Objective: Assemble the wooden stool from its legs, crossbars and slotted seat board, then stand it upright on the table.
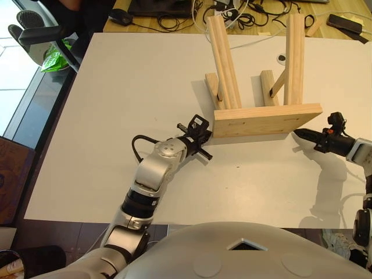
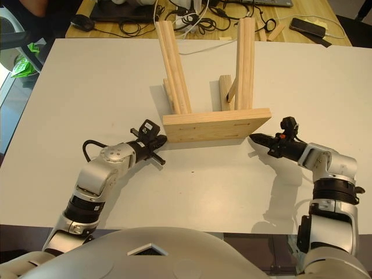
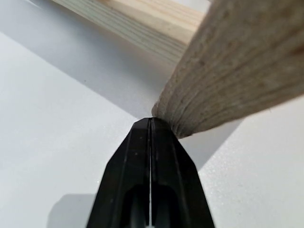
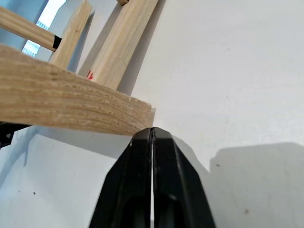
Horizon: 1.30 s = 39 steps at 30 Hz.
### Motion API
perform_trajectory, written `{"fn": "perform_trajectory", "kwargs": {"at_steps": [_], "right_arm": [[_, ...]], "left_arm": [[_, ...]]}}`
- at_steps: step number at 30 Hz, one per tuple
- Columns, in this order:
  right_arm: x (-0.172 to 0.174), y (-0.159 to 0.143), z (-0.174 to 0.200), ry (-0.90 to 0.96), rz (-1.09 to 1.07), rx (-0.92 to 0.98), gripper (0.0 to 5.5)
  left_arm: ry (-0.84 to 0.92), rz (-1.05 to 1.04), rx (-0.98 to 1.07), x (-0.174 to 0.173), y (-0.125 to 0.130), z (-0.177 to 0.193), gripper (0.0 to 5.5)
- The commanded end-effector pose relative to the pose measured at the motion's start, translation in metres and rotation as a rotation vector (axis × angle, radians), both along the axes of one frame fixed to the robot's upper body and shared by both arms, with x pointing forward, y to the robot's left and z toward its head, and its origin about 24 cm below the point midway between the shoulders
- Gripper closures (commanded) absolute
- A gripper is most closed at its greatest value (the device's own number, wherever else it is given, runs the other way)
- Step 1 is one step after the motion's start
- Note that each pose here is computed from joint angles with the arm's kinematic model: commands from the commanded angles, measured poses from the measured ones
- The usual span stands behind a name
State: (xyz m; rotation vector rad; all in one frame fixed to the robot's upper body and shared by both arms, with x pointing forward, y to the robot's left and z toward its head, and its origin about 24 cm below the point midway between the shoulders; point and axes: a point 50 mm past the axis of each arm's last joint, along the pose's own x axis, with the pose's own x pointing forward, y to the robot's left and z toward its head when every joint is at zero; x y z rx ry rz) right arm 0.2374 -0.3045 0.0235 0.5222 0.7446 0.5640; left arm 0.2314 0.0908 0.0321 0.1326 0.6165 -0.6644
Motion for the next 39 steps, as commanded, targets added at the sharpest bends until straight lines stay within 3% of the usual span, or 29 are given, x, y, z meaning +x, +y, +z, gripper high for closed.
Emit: {"fn": "perform_trajectory", "kwargs": {"at_steps": [1,8,22,39], "right_arm": [[-0.014,-0.004,-0.015,0.061,-0.016,0.005,5.5],[0.001,-0.005,-0.016,-0.006,-0.077,-0.042,5.5],[-0.001,0.021,-0.022,0.029,0.137,-0.073,5.5],[-0.01,0.045,0.006,-0.051,0.247,0.01,5.5]], "left_arm": [[-0.003,-0.014,-0.012,0.0,-0.005,0.002,5.48],[0.005,-0.019,-0.012,-0.001,-0.006,0.001,5.48],[0.021,-0.036,-0.026,-0.003,-0.007,0.001,5.48],[0.111,0.023,-0.244,-0.006,0.003,0.022,5.48]]}}
